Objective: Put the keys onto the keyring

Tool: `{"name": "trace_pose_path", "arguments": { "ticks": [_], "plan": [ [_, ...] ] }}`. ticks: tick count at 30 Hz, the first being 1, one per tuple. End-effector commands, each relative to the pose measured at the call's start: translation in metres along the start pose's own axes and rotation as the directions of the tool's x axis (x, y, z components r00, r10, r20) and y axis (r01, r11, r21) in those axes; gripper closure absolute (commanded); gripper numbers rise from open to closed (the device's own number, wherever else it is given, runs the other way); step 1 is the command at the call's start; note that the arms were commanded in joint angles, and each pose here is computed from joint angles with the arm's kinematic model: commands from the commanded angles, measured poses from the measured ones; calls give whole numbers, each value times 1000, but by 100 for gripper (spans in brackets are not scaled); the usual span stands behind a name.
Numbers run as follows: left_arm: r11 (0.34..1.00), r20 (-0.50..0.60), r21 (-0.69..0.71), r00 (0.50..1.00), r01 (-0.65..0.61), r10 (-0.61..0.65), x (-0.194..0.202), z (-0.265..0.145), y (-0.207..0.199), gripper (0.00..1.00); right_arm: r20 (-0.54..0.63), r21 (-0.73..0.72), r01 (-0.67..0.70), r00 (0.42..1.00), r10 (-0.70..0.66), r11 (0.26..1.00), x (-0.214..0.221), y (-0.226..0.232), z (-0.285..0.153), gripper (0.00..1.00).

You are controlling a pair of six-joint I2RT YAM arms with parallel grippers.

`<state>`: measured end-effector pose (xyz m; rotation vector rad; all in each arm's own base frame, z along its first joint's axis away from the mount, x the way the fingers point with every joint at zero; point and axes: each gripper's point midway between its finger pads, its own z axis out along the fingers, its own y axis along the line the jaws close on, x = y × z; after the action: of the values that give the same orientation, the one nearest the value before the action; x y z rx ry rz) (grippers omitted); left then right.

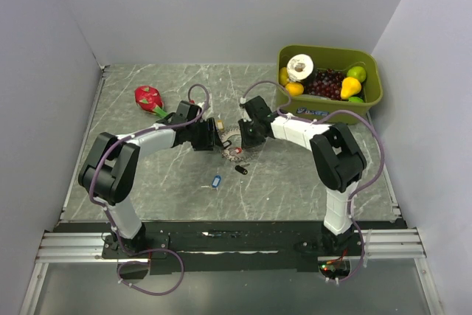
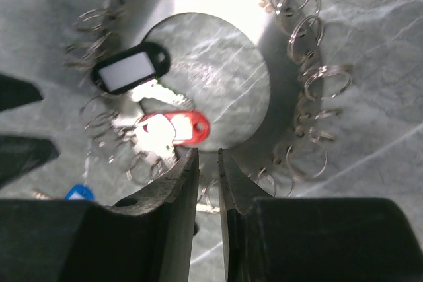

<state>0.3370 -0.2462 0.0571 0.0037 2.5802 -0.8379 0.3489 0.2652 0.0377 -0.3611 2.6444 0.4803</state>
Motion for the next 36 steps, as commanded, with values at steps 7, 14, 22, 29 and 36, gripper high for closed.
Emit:
{"name": "trace_pose_path", "arguments": {
  "ticks": [7,14,22,29,36],
  "plan": [
    [998,14,55,1000,-19,18,-3,3,-21,52,48,43,16,999,-18,999,-27,-11,18,75],
    [1000,1,-6,1000,-18,18,3,8,-10,61,-14,-5,-17,1000,17,1000,-4,-5,16,75],
    [999,-33,-42,999,-25,24,12,13,0,70,-42,-97,-97,995,93,991,19,9,9,76],
    [998,-30,-57,999,-21,19,14,15,6,73,-54,-117,-103,994,98,988,23,14,9,76],
    [992,-16,-124,999,-35,33,13,20,22,82,-58,-118,-101,994,95,988,24,14,9,76]
  ]
}}
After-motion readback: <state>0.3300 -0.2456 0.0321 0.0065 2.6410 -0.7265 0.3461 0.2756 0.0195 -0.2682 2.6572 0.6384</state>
